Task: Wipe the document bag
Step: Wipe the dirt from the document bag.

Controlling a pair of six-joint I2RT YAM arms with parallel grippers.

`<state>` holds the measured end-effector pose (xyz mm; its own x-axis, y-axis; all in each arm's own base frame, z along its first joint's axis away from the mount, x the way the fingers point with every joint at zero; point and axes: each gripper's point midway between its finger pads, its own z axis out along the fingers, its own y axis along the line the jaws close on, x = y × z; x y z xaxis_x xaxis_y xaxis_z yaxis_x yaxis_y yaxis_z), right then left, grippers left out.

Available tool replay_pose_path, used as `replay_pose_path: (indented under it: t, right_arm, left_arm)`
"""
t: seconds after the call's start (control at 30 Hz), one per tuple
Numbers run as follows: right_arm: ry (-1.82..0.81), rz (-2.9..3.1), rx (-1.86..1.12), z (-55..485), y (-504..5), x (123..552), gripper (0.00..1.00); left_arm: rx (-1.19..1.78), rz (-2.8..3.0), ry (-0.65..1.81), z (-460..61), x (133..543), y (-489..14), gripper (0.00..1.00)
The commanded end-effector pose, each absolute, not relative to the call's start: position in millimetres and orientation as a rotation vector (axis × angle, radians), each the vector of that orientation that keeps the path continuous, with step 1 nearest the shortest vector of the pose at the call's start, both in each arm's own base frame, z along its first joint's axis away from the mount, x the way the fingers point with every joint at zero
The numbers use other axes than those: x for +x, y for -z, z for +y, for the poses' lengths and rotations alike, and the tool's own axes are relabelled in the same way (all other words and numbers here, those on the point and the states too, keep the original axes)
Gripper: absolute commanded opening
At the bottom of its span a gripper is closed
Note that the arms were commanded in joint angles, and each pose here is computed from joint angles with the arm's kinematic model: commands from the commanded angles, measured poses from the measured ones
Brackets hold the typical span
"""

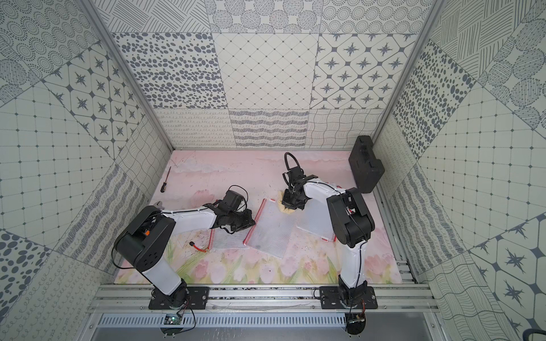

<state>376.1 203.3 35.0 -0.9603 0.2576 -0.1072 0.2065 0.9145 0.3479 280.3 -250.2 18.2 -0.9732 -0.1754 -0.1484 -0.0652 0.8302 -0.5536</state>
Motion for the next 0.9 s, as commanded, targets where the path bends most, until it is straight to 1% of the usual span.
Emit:
replay_pose_path:
  t: [0.0,0.07,0.2,0.27,0.37,0.43,0.6,0.67,0.73,0.87]
  right_arm:
    - [-0.357,2.971,0.259,210,-26,367,0.00]
    - [-0.367,2.978,0.173,241,-30,360,0.00]
    - [-0.472,3.004,0.019,310,-28,336,0.00]
    - [-0.493,3.015,0.000,322,-24,328,0.00]
    - [-0.474,3.025,0.076,303,-16,326,0.00]
    - [-0.463,3.030,0.159,274,-10,326,0.00]
    - [-0.348,3.007,0.395,178,-2,334,0.00]
    - [-0.301,3.013,0.418,162,-2,334,0.00]
    - [-0.304,3.007,0.391,169,-7,334,0.00]
    - [-0.365,3.012,0.247,227,-13,329,0.00]
  left_arm:
    - [-0.323,3.016,0.445,-192,245,20,0.00]
    - [-0.328,3.017,0.455,-194,246,20,0.00]
    - [-0.327,3.028,0.462,-196,246,23,0.00]
    - [-0.327,3.031,0.462,-196,246,23,0.00]
    - [-0.324,3.033,0.455,-196,245,23,0.00]
    - [-0.321,3.031,0.453,-196,247,22,0.00]
    - [-0.315,3.030,0.454,-196,246,22,0.00]
    - [-0.316,3.030,0.456,-196,246,22,0.00]
    - [-0.319,3.030,0.458,-196,246,22,0.00]
    - [-0.324,3.029,0.464,-197,246,22,0.00]
